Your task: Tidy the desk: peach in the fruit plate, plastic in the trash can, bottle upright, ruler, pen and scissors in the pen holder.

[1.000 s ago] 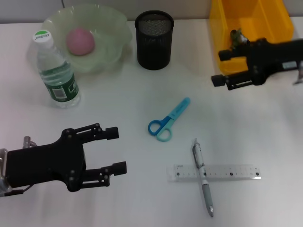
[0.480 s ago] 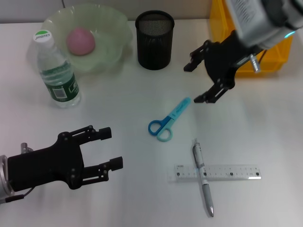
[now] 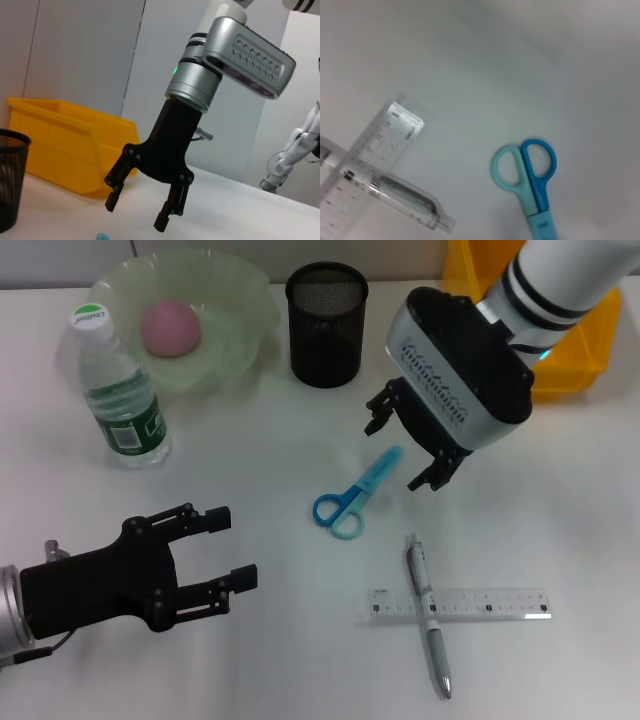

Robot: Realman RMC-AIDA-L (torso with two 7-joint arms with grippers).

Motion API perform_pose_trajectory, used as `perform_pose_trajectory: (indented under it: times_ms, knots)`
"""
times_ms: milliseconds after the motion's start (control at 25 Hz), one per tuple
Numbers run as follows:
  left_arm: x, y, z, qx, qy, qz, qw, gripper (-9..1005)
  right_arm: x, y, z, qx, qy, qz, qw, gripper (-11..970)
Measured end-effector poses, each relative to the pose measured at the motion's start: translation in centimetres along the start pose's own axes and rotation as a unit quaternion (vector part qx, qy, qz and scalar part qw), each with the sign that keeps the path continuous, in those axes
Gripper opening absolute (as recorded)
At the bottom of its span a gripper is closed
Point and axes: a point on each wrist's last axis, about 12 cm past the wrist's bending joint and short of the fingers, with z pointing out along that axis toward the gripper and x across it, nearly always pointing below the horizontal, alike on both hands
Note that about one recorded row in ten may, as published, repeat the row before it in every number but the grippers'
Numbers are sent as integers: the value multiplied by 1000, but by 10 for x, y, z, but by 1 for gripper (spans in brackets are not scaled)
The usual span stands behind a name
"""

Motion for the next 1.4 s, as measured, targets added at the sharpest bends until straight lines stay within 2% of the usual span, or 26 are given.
perform_pose_trajectory:
  times_ms: [280,520,960,1400]
  knots:
    - [4,4,2,-18,10,-3,1000,783,-12,-6,8,14,-7,-54,998,819]
    - [5,5,4,-23,10,-6,1000,783,-24,-4,20,1,3,-96,995,811]
    - [5,6,3,-29,10,-7,1000,783,-30,-1,36,-1,13,-119,993,631]
    - [6,5,2,-32,10,-8,999,783,-33,2,44,-1,16,-129,992,377]
